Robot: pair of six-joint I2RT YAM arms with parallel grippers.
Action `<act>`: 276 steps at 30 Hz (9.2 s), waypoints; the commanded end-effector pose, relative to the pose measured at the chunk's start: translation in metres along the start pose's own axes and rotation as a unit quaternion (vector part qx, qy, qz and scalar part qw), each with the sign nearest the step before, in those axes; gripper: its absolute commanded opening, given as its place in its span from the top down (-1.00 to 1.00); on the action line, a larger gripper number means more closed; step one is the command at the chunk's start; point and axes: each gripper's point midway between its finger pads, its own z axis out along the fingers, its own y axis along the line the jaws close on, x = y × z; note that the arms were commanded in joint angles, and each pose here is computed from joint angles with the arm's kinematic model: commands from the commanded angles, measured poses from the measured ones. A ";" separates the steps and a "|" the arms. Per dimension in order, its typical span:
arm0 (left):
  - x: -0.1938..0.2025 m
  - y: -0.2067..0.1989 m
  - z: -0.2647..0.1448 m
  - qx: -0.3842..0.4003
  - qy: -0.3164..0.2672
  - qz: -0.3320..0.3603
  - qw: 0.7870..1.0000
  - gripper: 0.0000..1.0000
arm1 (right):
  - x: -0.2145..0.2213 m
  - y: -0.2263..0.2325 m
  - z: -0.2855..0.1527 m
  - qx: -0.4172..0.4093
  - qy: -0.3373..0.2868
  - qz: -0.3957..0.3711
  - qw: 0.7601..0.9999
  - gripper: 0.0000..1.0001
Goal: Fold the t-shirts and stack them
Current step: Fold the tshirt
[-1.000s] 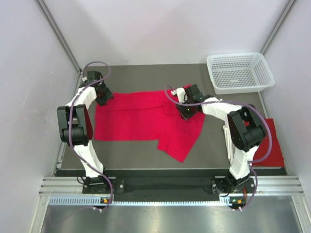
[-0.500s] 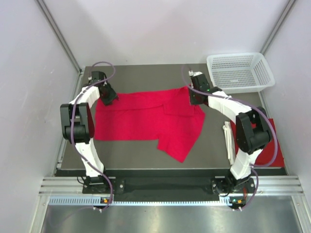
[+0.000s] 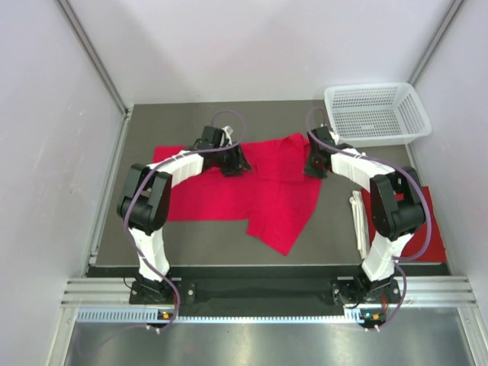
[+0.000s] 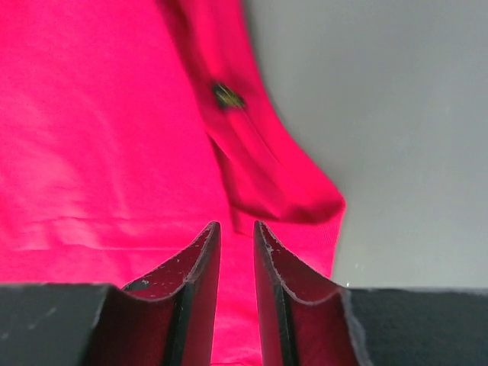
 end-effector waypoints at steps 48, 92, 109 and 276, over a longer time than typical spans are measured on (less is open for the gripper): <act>0.009 -0.040 0.064 0.023 -0.010 0.008 1.000 1.00 | 0.008 0.006 0.008 -0.030 -0.020 0.078 0.996 1.00; 0.013 -0.033 0.056 -0.024 0.022 0.000 0.999 1.00 | 0.008 0.020 0.006 -0.062 -0.037 0.071 0.995 0.53; 0.012 -0.034 0.057 -0.023 0.020 -0.004 1.000 1.00 | 0.012 0.016 0.019 -0.045 -0.030 0.075 0.996 0.59; -0.003 0.189 -0.205 -0.362 -0.190 -0.283 0.868 0.06 | 0.217 0.054 -0.126 -0.008 0.093 0.143 0.985 0.24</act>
